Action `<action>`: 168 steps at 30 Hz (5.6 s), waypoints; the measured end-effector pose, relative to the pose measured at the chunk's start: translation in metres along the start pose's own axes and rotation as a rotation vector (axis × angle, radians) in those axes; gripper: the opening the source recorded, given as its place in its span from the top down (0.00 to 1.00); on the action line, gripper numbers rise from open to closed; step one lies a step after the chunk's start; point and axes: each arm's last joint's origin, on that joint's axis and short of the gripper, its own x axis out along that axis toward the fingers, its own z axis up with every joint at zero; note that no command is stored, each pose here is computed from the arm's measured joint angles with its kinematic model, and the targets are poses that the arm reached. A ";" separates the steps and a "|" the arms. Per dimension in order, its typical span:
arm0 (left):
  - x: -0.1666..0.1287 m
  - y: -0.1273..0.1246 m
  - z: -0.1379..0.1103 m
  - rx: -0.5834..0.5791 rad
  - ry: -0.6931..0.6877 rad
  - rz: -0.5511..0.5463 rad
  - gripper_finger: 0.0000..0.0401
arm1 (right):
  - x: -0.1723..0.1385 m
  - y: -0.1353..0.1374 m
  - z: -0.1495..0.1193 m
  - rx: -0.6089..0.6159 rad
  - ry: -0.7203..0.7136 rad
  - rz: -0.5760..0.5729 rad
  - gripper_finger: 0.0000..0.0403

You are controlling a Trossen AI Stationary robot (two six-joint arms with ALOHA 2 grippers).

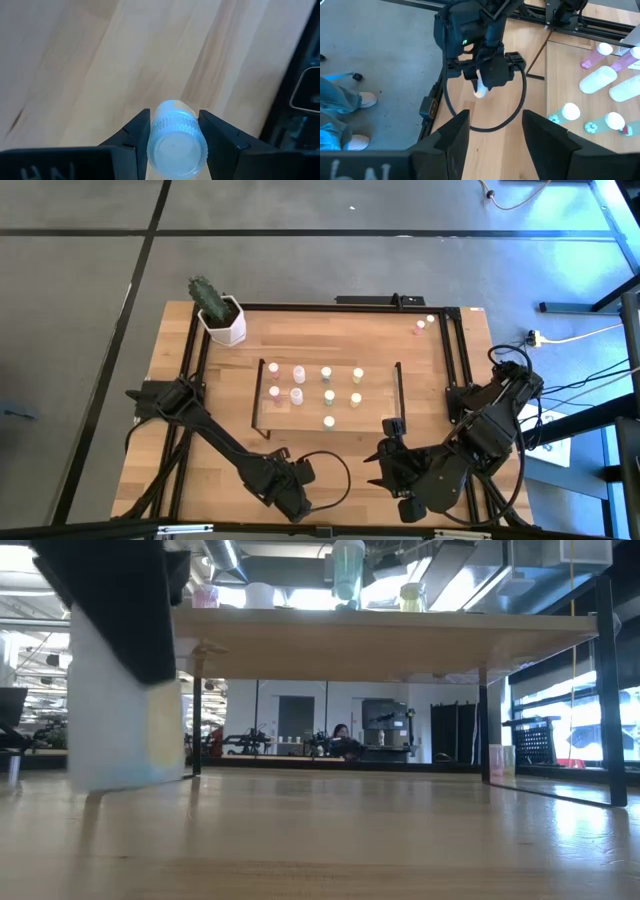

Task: Pick and place medicine bottles onto shelf by color
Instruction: Put the white pill bottle on the shelf aligned with the other white pill bottles

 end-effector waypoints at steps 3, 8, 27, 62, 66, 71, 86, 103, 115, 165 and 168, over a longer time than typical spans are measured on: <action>0.006 0.000 -0.001 0.002 0.018 0.009 0.67 | 0.000 0.000 0.000 0.000 -0.001 0.001 0.55; 0.008 0.000 0.001 -0.008 0.016 -0.002 0.65 | 0.000 0.000 0.001 0.003 -0.004 0.003 0.55; 0.010 0.004 0.005 -0.021 0.018 0.014 0.35 | 0.000 0.000 0.001 0.003 -0.004 0.003 0.55; 0.004 0.005 -0.004 -0.042 0.101 0.033 0.70 | 0.000 0.000 0.000 0.002 -0.005 0.003 0.55; -0.008 -0.001 -0.003 -0.029 0.111 0.020 0.70 | 0.000 0.000 0.000 0.002 -0.004 0.002 0.55; -0.042 -0.013 0.006 0.001 0.110 -0.007 0.70 | 0.000 0.000 0.000 0.002 -0.004 0.002 0.55; -0.163 0.006 0.058 -0.019 -0.008 0.047 0.70 | 0.000 0.000 0.000 0.002 -0.005 0.003 0.55; -0.152 0.051 0.114 -0.073 -0.026 0.108 0.70 | 0.000 0.000 0.000 0.002 -0.005 0.003 0.55; -0.133 0.061 0.116 -0.099 0.009 0.183 0.70 | 0.000 0.000 0.000 0.002 -0.004 0.003 0.55; -0.124 0.091 0.121 -0.240 0.038 0.221 0.70 | 0.000 0.000 0.000 0.003 -0.005 0.003 0.55; -0.124 0.091 0.120 -0.241 0.038 0.220 0.70 | 0.000 0.000 0.000 0.002 -0.005 0.003 0.55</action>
